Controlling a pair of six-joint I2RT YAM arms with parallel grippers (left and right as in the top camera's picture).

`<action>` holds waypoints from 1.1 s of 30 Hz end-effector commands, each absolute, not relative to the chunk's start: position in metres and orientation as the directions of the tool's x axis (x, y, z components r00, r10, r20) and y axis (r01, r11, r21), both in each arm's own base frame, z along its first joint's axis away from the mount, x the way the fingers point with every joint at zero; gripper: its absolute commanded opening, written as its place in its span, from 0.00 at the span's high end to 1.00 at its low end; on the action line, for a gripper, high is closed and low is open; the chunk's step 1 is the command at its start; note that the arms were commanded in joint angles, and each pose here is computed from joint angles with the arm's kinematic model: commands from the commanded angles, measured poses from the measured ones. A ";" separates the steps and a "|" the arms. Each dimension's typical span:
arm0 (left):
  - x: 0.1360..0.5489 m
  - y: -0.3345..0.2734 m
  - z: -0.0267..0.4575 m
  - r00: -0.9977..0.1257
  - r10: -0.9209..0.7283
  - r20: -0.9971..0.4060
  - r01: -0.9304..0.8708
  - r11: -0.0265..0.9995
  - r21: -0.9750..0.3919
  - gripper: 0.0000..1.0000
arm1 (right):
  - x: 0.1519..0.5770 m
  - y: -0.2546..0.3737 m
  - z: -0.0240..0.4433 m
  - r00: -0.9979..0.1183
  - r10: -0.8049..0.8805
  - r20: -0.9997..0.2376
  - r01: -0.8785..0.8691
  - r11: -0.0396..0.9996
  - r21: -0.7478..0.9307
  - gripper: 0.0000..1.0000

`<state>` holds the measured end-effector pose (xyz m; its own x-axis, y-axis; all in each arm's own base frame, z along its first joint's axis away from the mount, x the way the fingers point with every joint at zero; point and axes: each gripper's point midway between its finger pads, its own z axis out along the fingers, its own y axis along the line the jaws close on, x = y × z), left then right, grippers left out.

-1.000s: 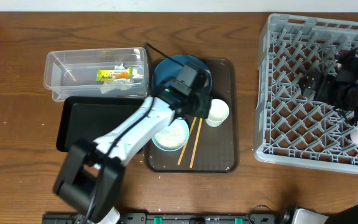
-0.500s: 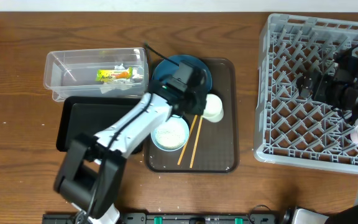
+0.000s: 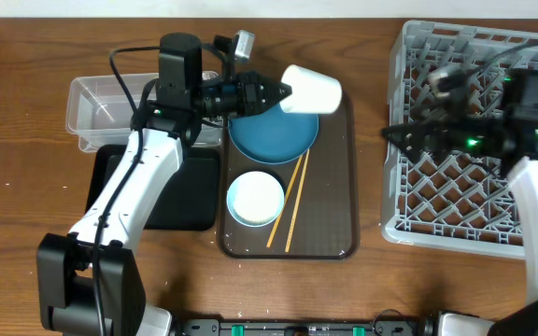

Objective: Sort waste into correct bins and load items into the dishwasher rack
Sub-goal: 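Hand the white cup from the left gripper to the right gripper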

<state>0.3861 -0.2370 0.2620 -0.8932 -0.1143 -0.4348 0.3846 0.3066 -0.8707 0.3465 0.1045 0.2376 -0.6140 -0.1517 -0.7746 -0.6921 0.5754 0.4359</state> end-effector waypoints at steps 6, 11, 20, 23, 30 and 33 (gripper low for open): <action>0.356 -0.255 0.276 -0.935 -0.009 -0.354 0.347 0.175 -0.921 0.94 | 0.320 0.180 0.274 -0.331 -0.185 -0.925 -0.934 0.203 0.294 0.01; 0.349 -0.258 0.278 -0.940 0.018 -0.340 0.339 0.149 -0.929 0.94 | 0.322 0.195 0.286 -0.249 -0.176 -0.952 -0.962 0.157 0.223 0.03; 0.349 -0.258 0.278 -0.940 0.017 -0.340 0.338 0.149 -0.929 0.94 | 0.324 0.202 0.292 -0.214 -0.168 -0.962 -0.971 0.144 0.190 0.27; 0.349 -0.258 0.278 -0.941 0.017 -0.337 0.335 0.149 -0.930 0.94 | 0.324 0.202 0.292 -0.214 -0.168 -0.962 -0.971 0.145 0.191 0.39; 0.350 -0.258 0.278 -0.937 0.018 -0.348 0.346 0.150 -0.926 0.91 | 0.328 0.201 0.289 -0.234 -0.180 -0.956 -0.964 0.174 0.203 0.67; 0.350 -0.257 0.276 -0.905 0.027 -0.424 0.423 0.159 -0.892 0.60 | 0.342 0.194 0.276 -0.327 -0.208 -0.922 -0.920 0.291 0.261 0.71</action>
<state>0.3504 -0.2571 0.2752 -0.9308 0.0172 -0.3652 0.3632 0.1568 -0.9184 0.3319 0.1962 0.2845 -0.2502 -0.1896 -0.9494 -0.9544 0.2130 0.2090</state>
